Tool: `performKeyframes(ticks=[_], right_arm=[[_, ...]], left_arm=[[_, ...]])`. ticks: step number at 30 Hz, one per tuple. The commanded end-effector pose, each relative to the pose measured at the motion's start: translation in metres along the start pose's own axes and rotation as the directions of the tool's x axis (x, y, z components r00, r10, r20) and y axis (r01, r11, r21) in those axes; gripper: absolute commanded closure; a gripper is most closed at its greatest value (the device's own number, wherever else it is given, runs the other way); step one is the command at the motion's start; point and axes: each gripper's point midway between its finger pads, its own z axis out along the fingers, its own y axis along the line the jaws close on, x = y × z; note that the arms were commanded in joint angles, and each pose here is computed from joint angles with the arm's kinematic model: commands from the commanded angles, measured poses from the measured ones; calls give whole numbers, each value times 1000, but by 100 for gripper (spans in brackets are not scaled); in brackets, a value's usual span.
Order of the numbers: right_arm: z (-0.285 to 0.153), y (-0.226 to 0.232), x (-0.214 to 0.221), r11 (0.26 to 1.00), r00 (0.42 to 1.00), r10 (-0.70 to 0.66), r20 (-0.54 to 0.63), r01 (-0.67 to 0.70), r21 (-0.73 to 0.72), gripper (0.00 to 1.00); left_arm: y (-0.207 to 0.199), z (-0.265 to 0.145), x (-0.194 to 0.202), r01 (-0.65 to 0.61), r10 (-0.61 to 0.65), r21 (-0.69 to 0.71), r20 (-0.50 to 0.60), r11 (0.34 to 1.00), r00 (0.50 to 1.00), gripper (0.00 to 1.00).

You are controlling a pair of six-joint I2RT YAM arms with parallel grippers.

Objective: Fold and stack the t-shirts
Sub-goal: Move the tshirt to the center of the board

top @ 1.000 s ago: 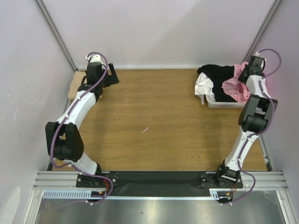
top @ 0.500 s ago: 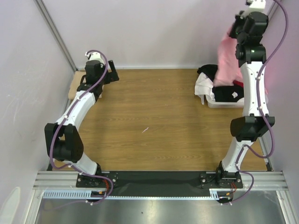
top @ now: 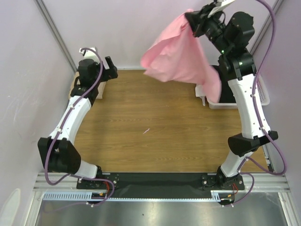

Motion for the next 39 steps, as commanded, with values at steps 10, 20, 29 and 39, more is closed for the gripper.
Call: performKeyframes(ticks=[10, 20, 29, 39], right_arm=[[-1, 153, 172, 822, 837, 352, -418, -490, -290, 100], [-55, 253, 336, 747, 607, 192, -771, -600, -287, 100], [-80, 227, 359, 812, 542, 104, -834, -530, -243, 6], [-88, 0, 370, 879, 516, 476, -712, -273, 390, 0]], left_arm=[[10, -80, -32, -51, 56, -56, 97, 997, 994, 0], [30, -89, 16, 19, -20, -136, -11, 991, 1000, 0], [33, -87, 55, 45, -63, -145, -128, 988, 990, 0], [-40, -80, 115, -124, 171, 170, -296, 978, 940, 0]])
